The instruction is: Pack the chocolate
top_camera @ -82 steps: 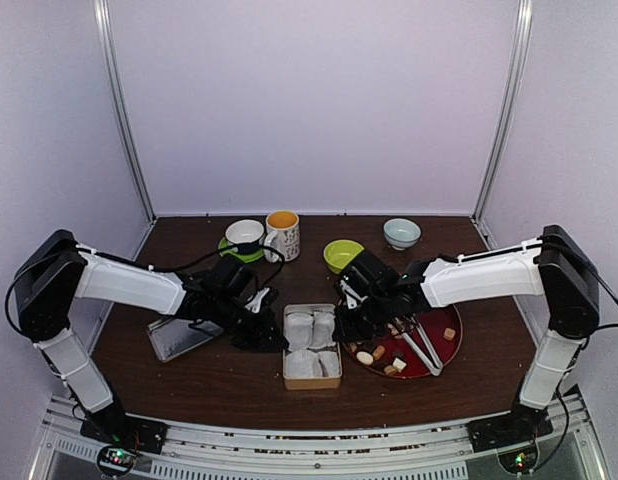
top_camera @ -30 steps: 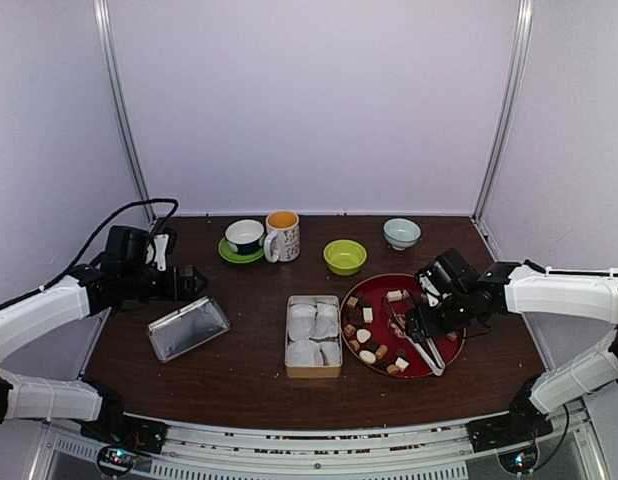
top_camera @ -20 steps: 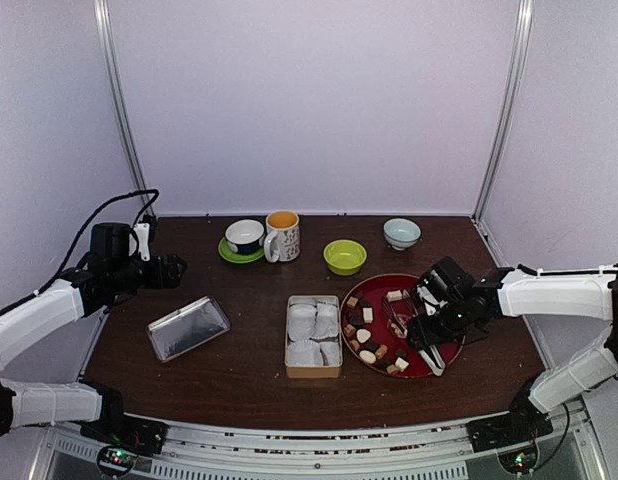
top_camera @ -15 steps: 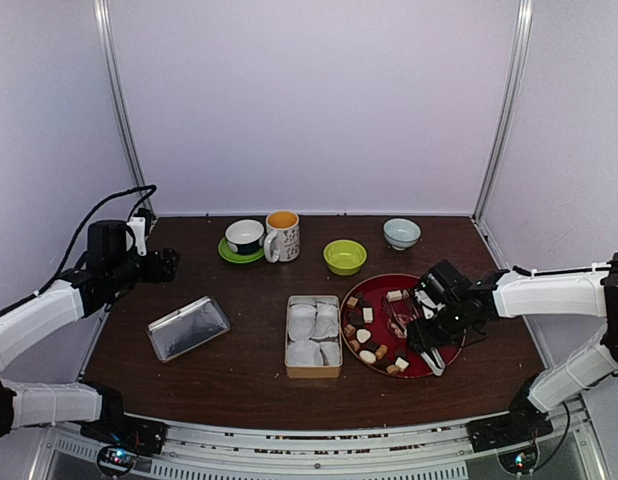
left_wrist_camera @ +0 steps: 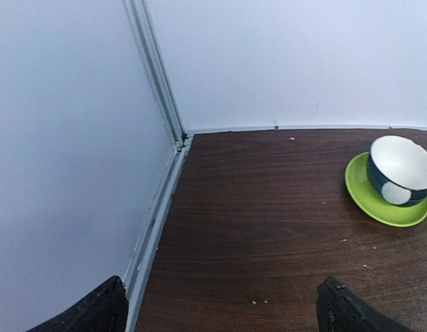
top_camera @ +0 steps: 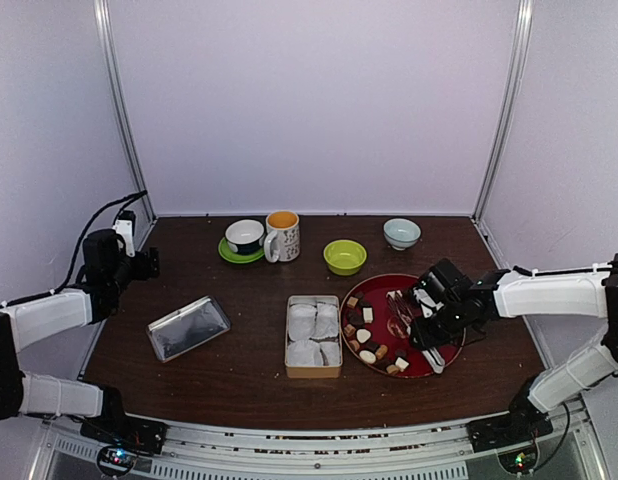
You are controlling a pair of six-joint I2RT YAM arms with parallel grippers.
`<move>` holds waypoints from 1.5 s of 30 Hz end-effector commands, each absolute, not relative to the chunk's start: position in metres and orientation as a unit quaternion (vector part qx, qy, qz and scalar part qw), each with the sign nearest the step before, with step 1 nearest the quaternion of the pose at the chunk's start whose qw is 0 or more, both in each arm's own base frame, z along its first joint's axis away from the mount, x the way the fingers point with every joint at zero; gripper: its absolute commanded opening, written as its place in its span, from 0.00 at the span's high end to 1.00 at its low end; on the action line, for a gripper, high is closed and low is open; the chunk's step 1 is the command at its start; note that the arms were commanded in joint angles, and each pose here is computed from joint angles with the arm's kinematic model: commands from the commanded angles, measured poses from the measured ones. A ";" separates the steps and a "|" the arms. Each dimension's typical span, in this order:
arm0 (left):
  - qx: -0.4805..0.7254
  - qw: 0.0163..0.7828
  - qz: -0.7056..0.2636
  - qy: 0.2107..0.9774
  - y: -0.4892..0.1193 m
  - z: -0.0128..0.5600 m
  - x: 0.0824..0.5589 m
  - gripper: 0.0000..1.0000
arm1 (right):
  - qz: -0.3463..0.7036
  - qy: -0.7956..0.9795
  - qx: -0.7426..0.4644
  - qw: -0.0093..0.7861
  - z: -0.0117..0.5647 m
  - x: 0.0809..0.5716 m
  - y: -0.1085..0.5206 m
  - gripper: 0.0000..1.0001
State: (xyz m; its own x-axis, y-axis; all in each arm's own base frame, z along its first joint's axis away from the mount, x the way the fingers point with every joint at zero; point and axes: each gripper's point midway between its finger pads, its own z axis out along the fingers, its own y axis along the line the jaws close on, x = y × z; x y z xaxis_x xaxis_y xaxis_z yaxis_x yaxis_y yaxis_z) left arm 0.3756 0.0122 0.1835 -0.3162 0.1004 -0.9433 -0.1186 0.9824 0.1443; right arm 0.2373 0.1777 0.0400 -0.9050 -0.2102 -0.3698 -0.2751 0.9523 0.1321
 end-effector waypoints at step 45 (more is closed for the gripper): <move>0.042 0.671 0.072 0.737 0.027 0.164 0.392 0.02 | 0.138 0.965 -0.144 0.169 0.091 0.213 0.188 0.63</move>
